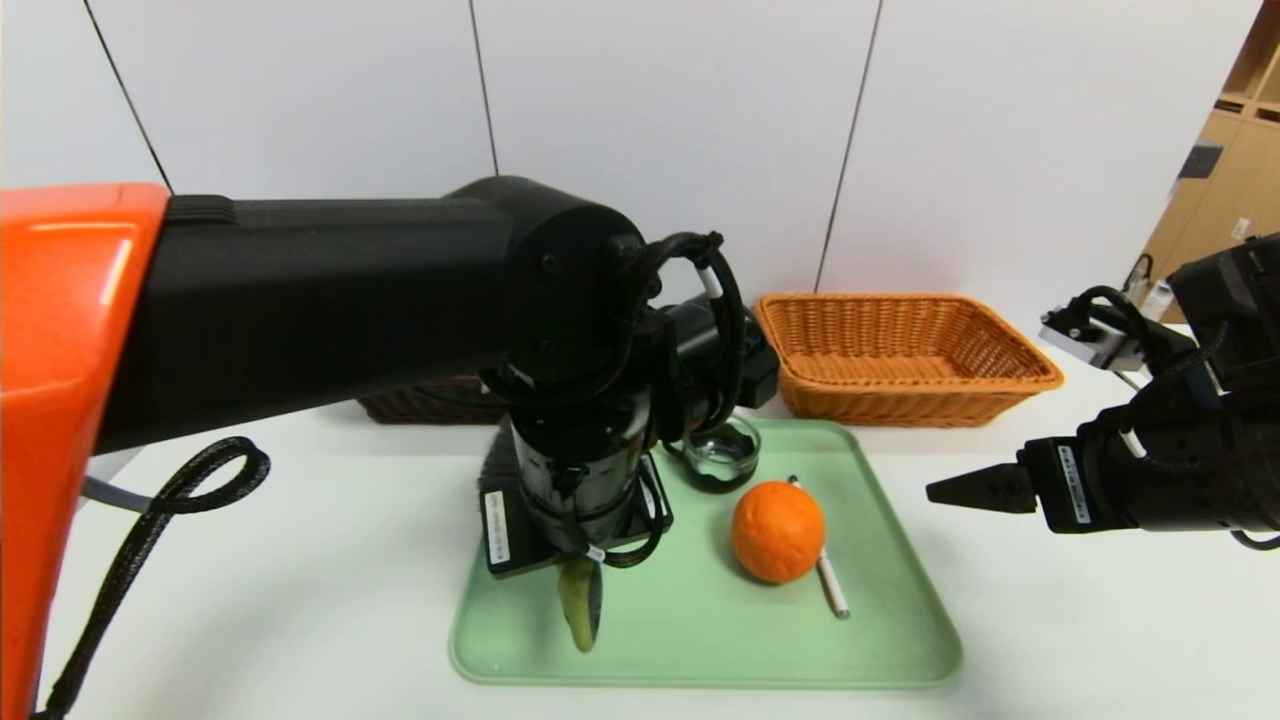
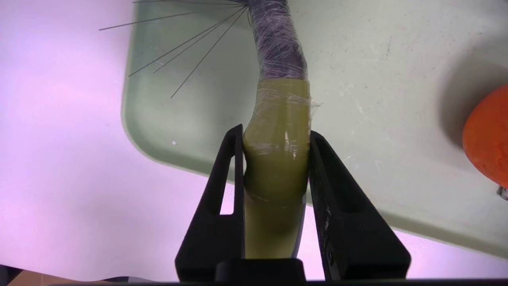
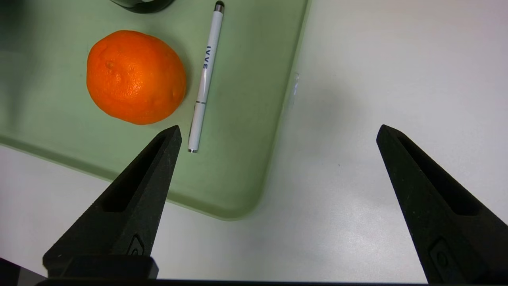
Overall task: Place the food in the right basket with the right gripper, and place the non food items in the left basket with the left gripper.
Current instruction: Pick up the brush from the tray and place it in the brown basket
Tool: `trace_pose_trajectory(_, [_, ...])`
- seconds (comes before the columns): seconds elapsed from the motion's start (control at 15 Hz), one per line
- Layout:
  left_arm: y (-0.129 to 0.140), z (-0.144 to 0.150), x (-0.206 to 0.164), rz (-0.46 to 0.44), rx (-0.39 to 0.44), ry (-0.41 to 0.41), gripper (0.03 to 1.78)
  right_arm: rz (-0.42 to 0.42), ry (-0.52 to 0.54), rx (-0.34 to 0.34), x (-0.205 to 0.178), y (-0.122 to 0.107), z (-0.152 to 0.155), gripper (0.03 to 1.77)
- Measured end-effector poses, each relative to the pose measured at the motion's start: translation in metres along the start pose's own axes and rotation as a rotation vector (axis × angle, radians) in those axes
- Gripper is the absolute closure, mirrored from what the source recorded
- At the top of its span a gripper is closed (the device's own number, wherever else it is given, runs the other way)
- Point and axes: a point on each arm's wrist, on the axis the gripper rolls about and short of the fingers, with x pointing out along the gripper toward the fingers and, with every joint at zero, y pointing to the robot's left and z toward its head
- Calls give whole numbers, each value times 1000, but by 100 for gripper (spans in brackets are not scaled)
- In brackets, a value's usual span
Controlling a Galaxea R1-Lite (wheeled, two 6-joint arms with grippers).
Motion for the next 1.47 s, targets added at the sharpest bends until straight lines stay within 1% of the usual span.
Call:
trace_pose_trajectory(0.27, [14,1,-18,9,1,-27,131,1,-9,-1,-2,0,0,10])
trace_pose_trajectory(0.53, [21,2,-32,-20,-4,-43,131,2,-17,-3,-5,1,0,10])
trace_pose_trajectory(0.87, [30,-12,-50,-16,47,-35,131,3,-24,-2,-9,1,-2,10])
trace_pose_trajectory(1.13, [39,-14,-64,-36,55,-39,131,4,-27,-3,-11,1,-4,10])
trace_pose_trajectory(1.47, [51,-13,-79,-58,48,-84,131,5,-28,-2,-11,1,-5,10])
